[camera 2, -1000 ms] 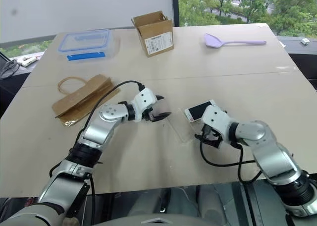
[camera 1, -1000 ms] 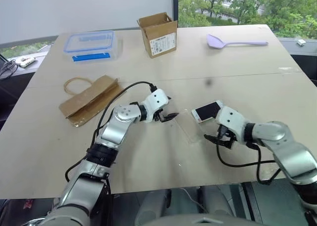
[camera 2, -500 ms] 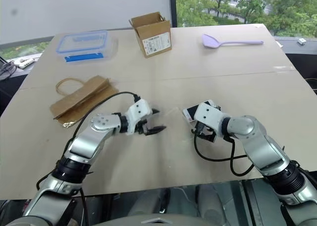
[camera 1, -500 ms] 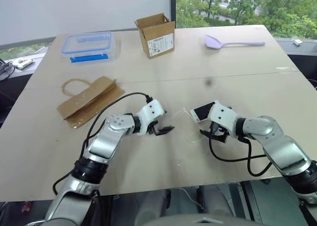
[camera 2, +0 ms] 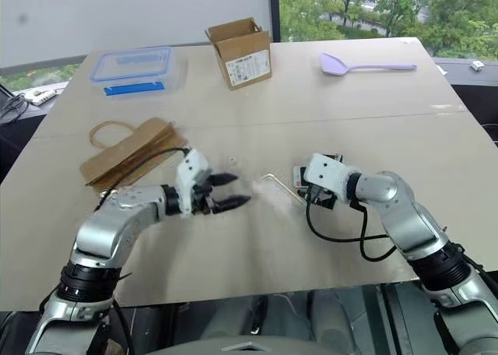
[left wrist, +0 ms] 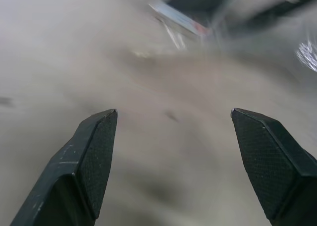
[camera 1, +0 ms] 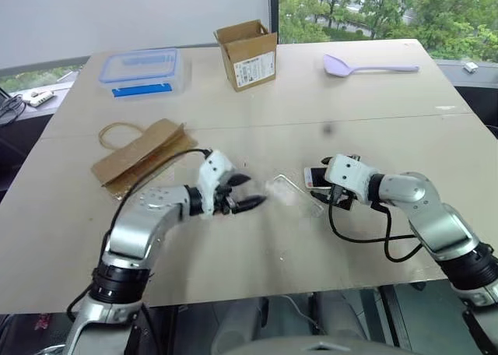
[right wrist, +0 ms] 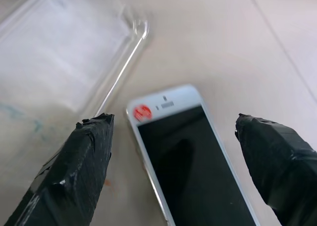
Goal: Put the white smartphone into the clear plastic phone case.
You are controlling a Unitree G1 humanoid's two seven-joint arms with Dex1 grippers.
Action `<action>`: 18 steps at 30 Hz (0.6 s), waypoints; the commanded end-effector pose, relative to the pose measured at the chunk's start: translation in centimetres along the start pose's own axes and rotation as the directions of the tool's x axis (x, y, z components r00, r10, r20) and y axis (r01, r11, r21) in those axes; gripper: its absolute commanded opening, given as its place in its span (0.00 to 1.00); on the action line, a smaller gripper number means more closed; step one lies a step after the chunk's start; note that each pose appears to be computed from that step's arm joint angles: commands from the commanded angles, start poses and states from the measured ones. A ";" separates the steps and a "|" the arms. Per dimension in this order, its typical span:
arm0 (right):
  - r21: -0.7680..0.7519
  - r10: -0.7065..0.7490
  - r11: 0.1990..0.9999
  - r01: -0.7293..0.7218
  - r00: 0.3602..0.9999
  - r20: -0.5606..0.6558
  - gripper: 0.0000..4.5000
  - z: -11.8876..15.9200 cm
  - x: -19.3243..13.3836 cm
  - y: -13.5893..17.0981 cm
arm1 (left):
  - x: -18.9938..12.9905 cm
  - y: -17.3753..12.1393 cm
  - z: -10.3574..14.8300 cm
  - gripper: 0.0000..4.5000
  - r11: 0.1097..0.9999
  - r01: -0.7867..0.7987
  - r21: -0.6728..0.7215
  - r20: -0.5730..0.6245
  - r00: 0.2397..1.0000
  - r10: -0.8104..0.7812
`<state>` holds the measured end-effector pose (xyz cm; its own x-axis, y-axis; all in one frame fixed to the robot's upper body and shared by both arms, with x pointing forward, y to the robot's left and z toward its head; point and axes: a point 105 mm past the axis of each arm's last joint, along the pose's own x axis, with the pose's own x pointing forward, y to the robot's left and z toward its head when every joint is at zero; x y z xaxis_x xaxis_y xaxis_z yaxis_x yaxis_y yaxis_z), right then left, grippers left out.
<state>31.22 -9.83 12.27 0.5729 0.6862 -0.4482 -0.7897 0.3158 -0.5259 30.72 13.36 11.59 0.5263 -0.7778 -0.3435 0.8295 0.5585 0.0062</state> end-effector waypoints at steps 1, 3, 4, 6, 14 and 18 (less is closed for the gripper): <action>-0.067 0.029 0.997 -0.023 0.996 0.087 0.94 1.8 -0.9 0.5 | -0.4 0.1 1.7 0.84 0.993 0.065 0.102 0.065 0.995 -0.072; -0.046 0.021 0.999 -0.016 0.995 0.096 0.94 1.8 -1.1 0.5 | -0.5 -0.5 2.3 0.84 0.977 0.147 0.156 0.068 0.985 -0.159; -0.029 0.007 1.000 -0.005 0.995 0.095 0.94 1.8 -1.2 0.2 | -0.6 -0.9 2.4 0.84 0.966 0.184 0.179 0.064 0.978 -0.198; 0.006 -0.024 1.000 0.024 0.997 0.072 0.94 1.2 -1.8 -0.6 | -0.6 -2.0 2.1 0.84 0.919 0.298 0.259 0.011 0.950 -0.311; 0.085 -0.005 0.996 0.004 1.000 0.007 0.94 -0.9 -4.3 0.1 | 2.6 -3.7 0.2 0.84 0.694 0.561 0.452 -0.179 0.819 -0.545; 0.127 0.038 0.991 -0.039 0.999 0.008 0.94 -1.4 -5.9 1.7 | 5.9 -3.7 0.5 0.84 0.645 0.599 0.475 -0.199 0.787 -0.584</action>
<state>27.48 -14.14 11.53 0.5353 0.6846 -0.4948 -0.8411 0.3786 -0.3862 30.32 6.90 10.01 -0.0935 -0.8927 -0.4408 0.9548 -0.2058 0.2143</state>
